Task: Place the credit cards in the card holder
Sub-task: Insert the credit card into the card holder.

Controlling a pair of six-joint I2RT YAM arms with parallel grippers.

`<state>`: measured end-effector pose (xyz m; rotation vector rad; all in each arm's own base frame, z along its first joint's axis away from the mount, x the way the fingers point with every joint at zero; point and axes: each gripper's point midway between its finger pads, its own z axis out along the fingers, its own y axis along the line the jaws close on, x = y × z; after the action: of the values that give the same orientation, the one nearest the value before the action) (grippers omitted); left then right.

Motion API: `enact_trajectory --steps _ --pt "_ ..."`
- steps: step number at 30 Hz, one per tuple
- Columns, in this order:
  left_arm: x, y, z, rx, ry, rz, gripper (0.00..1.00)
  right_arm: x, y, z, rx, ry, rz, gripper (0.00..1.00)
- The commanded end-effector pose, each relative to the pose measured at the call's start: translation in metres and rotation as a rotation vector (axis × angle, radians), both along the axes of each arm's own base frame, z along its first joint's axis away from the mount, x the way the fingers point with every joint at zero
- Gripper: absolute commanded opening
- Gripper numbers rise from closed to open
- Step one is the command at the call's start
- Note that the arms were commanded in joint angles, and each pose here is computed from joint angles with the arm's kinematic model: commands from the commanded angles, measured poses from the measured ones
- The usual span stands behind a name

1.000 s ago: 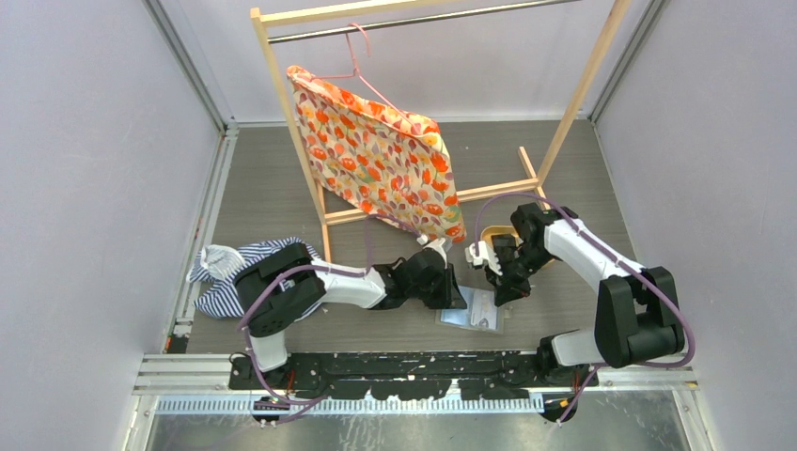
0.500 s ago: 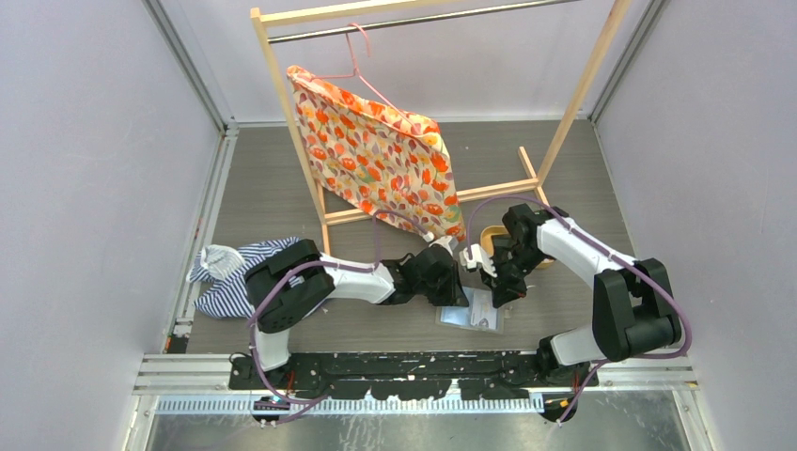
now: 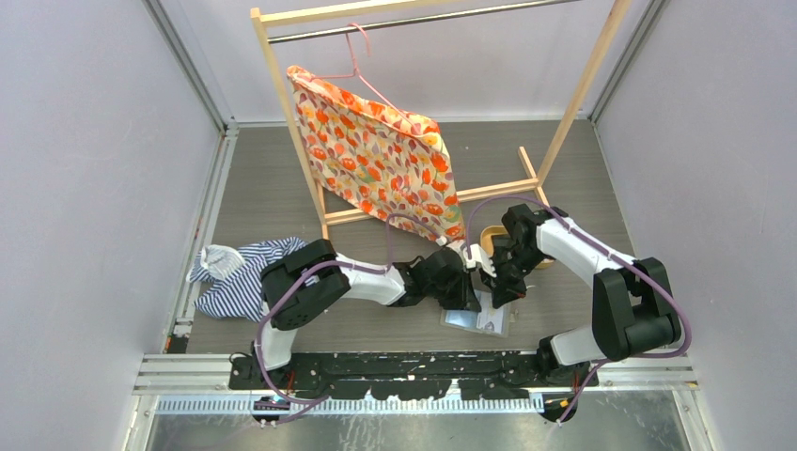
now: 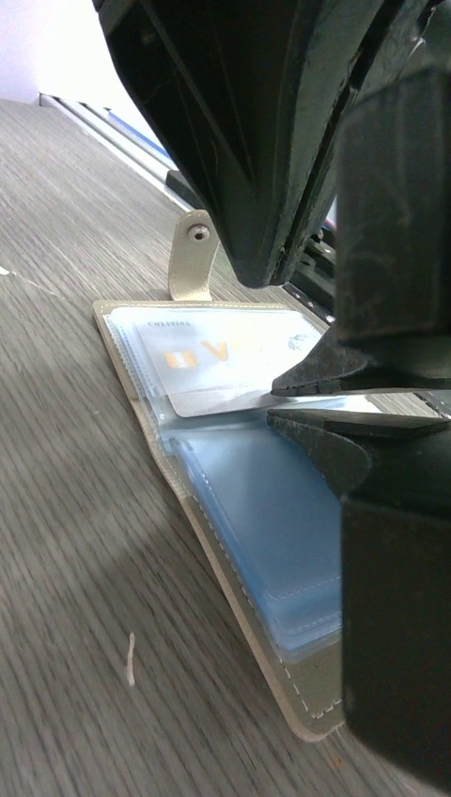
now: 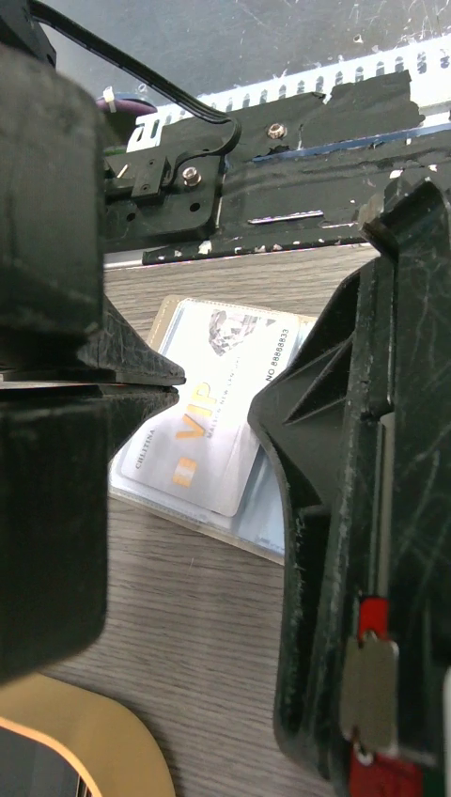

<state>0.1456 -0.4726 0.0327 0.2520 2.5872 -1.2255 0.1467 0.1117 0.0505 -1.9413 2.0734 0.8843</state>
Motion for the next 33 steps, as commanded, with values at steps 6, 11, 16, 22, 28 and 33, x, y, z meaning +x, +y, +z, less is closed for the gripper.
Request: enact_trajectory --steps 6,11,16,22,28,33 --pt "0.003 0.001 0.031 -0.081 -0.094 -0.007 0.23 0.011 0.002 0.026 0.072 -0.010 -0.070 0.01" --pt "0.005 0.015 0.049 -0.100 -0.176 -0.017 0.26 0.019 -0.005 0.054 0.185 -0.012 -0.198 0.01" --pt "0.007 0.034 0.071 -0.117 -0.296 -0.030 0.28 0.050 -0.019 0.078 0.214 -0.049 -0.456 0.01" --pt "0.018 0.074 0.099 -0.067 -0.510 -0.007 0.35 0.097 -0.037 0.087 0.146 -0.144 -0.770 0.09" --pt "0.040 0.136 0.132 0.029 -0.716 0.129 0.65 0.126 -0.057 0.080 0.048 -0.150 -1.001 0.14" --pt "0.054 0.185 0.145 0.086 -0.820 0.268 0.97 0.137 -0.065 0.067 -0.005 -0.142 -1.123 0.23"
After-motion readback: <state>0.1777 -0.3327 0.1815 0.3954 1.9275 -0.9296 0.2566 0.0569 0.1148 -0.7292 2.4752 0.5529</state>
